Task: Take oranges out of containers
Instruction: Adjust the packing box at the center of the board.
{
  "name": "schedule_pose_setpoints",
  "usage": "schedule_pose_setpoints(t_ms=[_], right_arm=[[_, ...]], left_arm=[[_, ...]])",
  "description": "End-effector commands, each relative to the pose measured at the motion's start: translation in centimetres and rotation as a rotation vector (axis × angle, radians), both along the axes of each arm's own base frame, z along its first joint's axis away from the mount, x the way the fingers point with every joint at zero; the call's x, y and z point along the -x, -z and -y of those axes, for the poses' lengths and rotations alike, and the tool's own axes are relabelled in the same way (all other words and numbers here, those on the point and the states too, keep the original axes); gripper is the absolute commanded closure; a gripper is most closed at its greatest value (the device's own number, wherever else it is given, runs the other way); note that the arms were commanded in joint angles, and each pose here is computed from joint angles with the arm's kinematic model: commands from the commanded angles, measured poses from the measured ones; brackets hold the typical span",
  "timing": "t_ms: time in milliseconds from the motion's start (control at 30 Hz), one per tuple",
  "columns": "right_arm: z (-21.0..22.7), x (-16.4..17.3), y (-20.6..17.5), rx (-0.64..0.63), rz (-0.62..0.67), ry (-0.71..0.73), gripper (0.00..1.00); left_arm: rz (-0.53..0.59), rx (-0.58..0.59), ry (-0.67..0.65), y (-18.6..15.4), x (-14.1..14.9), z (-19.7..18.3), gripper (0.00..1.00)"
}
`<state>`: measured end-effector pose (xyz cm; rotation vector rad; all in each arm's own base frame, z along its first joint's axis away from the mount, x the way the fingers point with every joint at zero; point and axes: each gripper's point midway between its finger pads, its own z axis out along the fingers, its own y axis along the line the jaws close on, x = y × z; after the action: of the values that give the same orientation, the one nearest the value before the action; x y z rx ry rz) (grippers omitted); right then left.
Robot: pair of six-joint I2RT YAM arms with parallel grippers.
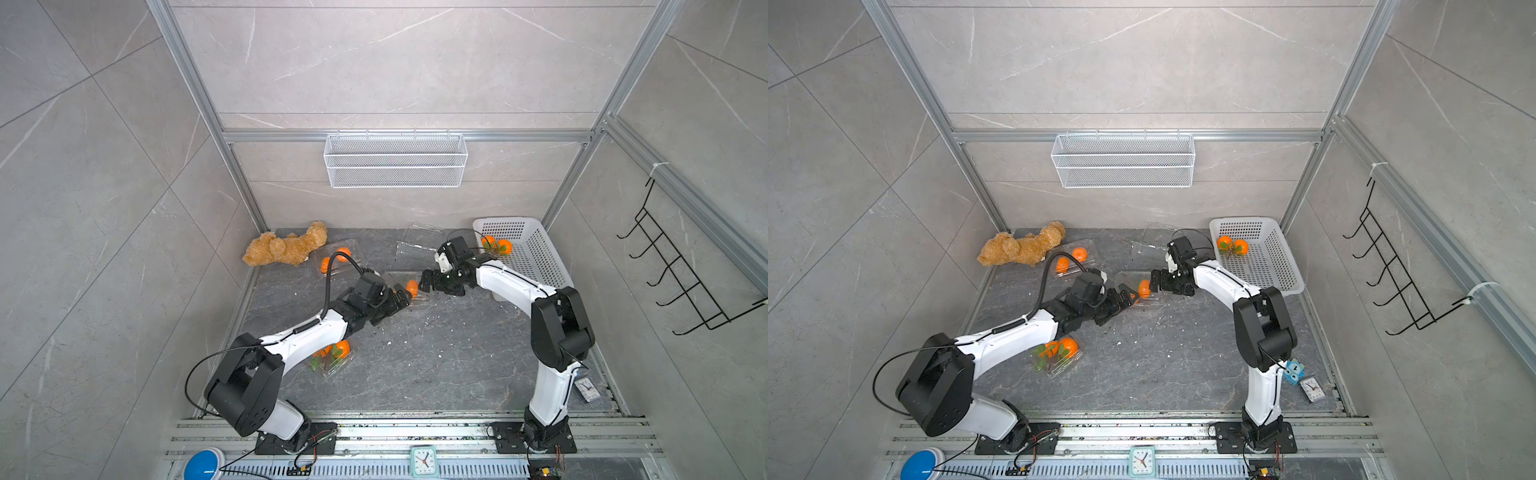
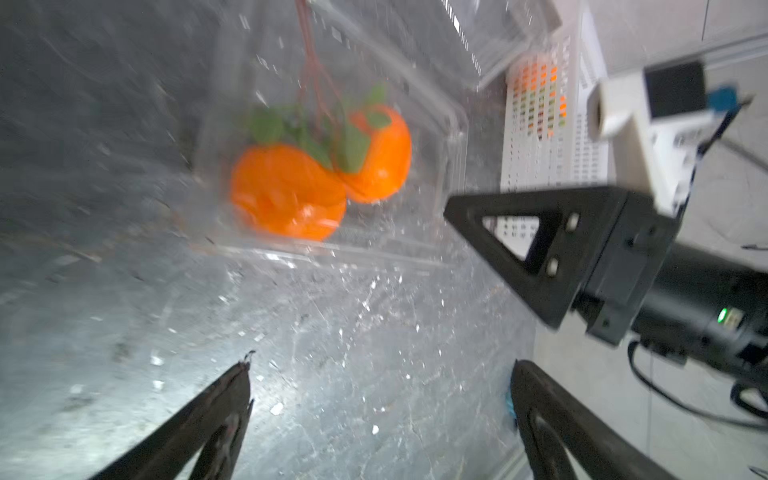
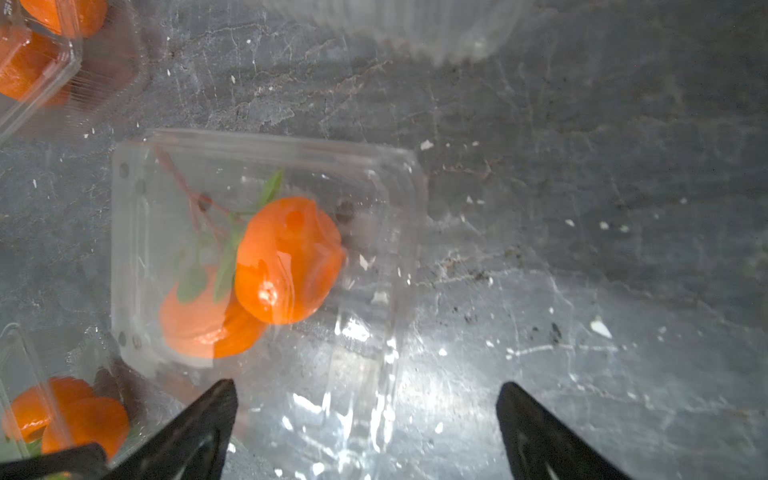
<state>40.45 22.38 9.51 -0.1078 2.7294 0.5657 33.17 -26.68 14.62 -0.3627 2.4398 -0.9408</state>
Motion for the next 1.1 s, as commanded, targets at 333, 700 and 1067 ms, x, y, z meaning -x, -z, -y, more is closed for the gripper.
schedule_pose_setpoints(t_ms=[333,700,1067], right_arm=[[-3.1,3.8,0.9,-0.228,-0.017,0.055,0.02],[-3.7,0.8,1.0,-0.119,0.052,-0.056,0.11],[-4.5,-1.9,0.8,-0.056,0.091,-0.167,0.19]], left_arm=[[0.107,-0.267,0.062,0.9,-13.0,-2.4,0.01],[0.130,-0.252,0.175,3.5,-15.3,0.8,0.02],[0.121,-0.188,0.160,3.5,-10.0,1.5,0.02]])
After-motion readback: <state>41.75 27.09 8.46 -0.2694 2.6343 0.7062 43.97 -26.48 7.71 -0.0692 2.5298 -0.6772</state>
